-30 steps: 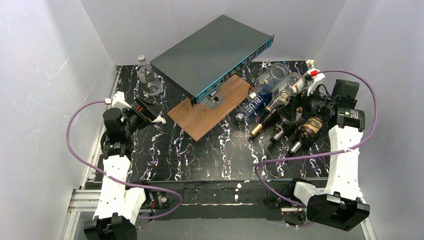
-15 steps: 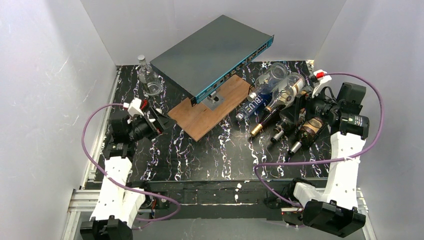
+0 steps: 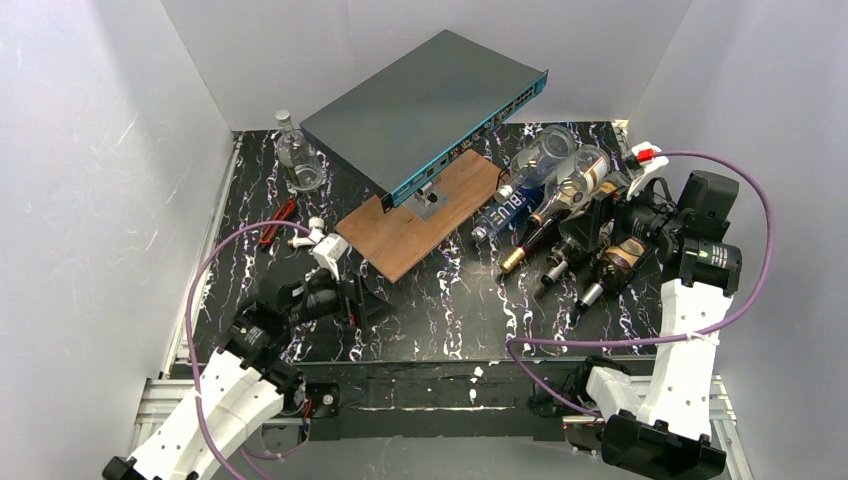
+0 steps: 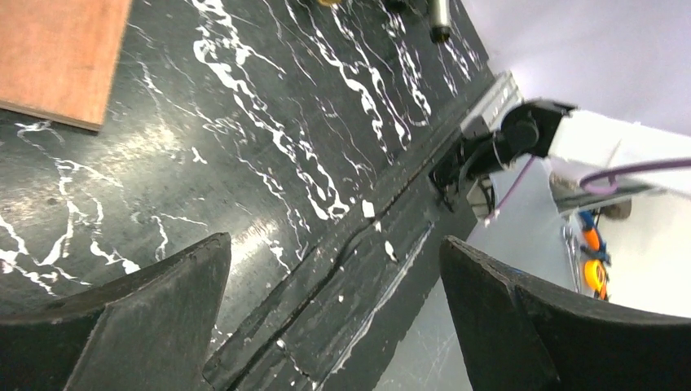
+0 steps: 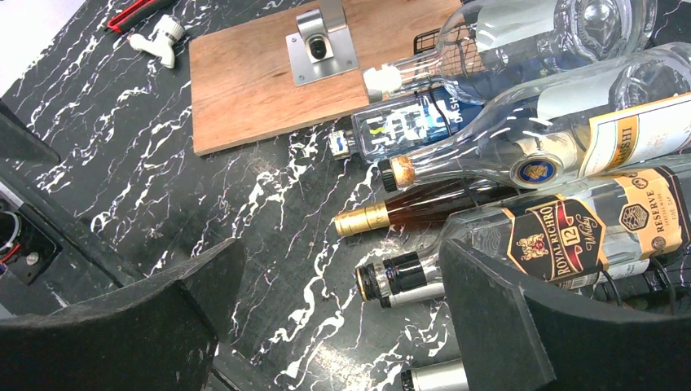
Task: Take the wine bottle off the wine rack
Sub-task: Pick up the wine bottle from the wine rack.
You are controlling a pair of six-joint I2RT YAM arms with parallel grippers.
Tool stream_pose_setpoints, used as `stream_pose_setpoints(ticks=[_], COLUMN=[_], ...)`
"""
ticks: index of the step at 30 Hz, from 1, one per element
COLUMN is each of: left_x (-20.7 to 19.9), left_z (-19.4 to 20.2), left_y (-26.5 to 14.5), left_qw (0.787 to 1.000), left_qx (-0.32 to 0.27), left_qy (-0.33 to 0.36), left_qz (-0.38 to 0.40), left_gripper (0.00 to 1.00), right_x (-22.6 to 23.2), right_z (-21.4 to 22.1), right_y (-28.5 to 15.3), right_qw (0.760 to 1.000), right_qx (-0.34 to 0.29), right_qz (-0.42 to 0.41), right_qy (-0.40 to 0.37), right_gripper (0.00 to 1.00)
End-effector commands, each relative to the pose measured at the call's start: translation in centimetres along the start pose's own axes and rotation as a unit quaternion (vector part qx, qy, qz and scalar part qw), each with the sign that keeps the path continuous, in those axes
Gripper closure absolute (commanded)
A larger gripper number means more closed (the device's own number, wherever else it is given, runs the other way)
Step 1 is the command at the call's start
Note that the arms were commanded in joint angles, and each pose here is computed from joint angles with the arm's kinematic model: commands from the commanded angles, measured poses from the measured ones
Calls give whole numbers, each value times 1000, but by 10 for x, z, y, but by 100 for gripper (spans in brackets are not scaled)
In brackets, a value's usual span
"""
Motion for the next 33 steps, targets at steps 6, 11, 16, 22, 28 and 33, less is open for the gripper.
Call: stream_pose_setpoints(ticks=[6, 11, 16, 22, 28, 33], left_x=[-21, -33, -50, -68, -93, -114], left_z=[22, 34, 43, 46, 37, 30], left_y=[11, 22, 31, 41, 53, 65], left_qw=[995, 987, 976, 966, 960, 959], left_qx=[38, 70, 92, 98, 91, 92], left_qy=[95, 147, 198, 236, 261, 257], left_qz=[12, 13, 23, 36, 50, 71], left_gripper=[2, 2, 2, 2, 2, 1], right_x=[3, 2, 3, 2, 0, -2], right_z=[-5, -5, -5, -5, -4, -3], right_y=[-3, -3, -5, -6, -7, -8], right_qw=[1000, 1000, 1000, 1000, 1000, 1000], right_qx=[-20, -19, -17, -14, -11, -9], right_qz=[-1, 2, 4, 7, 13, 16], right_qy=[-11, -9, -7, -4, 0, 5], right_gripper=[2, 2, 2, 1, 2, 0])
Point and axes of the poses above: each gripper's point midway between its finger pads, its own y axis out along the fingers, its own x axis along the line the jaws close on, z = x × y, the point moved 1 cm from there along -y, back along the fingers, and after that the axes turned 8 degrees about y, right-handed, at the moved point
